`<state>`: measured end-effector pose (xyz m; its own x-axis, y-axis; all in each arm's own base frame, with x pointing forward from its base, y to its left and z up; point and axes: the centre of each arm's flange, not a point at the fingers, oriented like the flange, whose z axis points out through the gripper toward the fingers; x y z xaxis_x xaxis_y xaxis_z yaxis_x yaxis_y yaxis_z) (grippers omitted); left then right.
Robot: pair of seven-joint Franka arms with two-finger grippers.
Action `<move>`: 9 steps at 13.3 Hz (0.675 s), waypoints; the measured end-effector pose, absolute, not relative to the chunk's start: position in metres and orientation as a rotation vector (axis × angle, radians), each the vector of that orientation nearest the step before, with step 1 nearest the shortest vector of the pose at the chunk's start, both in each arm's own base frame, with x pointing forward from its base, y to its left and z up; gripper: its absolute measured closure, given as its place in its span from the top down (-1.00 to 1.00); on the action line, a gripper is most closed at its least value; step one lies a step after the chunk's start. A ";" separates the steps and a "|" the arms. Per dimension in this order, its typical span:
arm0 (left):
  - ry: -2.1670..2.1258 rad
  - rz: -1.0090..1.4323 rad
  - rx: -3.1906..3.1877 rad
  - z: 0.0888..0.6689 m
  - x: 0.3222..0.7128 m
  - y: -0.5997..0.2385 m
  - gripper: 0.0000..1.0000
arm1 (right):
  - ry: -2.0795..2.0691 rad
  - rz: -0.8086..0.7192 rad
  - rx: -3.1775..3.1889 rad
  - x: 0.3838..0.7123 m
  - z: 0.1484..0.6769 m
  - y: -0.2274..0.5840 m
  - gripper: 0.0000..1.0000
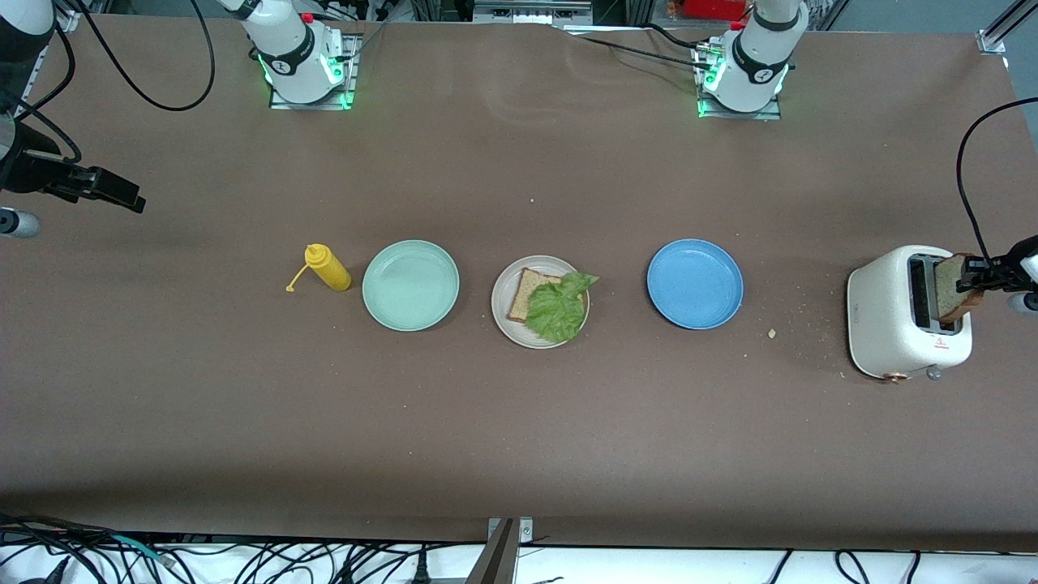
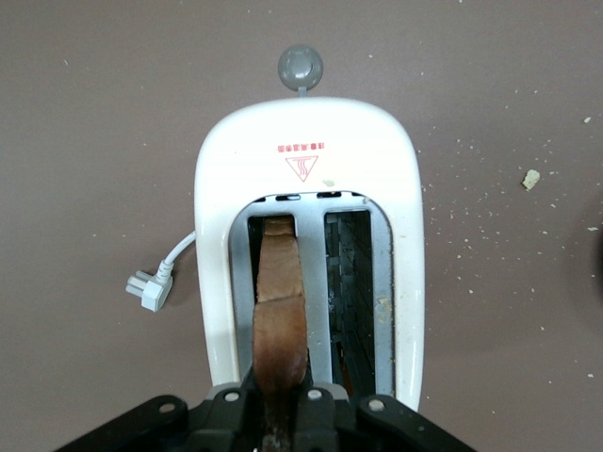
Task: Make sandwich in beige plate with both arms
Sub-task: 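Lower the left gripper onto the toaster bread slice and grasp it, then lift the bread slice out and carry it over the beige plate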
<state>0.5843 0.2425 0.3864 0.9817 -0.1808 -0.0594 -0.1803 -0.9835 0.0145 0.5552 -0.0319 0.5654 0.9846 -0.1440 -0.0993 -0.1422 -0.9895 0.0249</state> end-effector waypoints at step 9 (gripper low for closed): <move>-0.450 -0.244 3.029 0.478 0.608 0.177 -0.82 | -0.223 -0.129 3.165 0.558 0.571 -0.025 1.00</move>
<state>0.6082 0.1771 0.4785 0.9446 -0.2939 -0.1464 -0.2827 -0.9547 0.0924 0.5575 -0.0254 0.5710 0.9869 -0.1384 -0.0833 -0.1412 -0.9896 -0.0285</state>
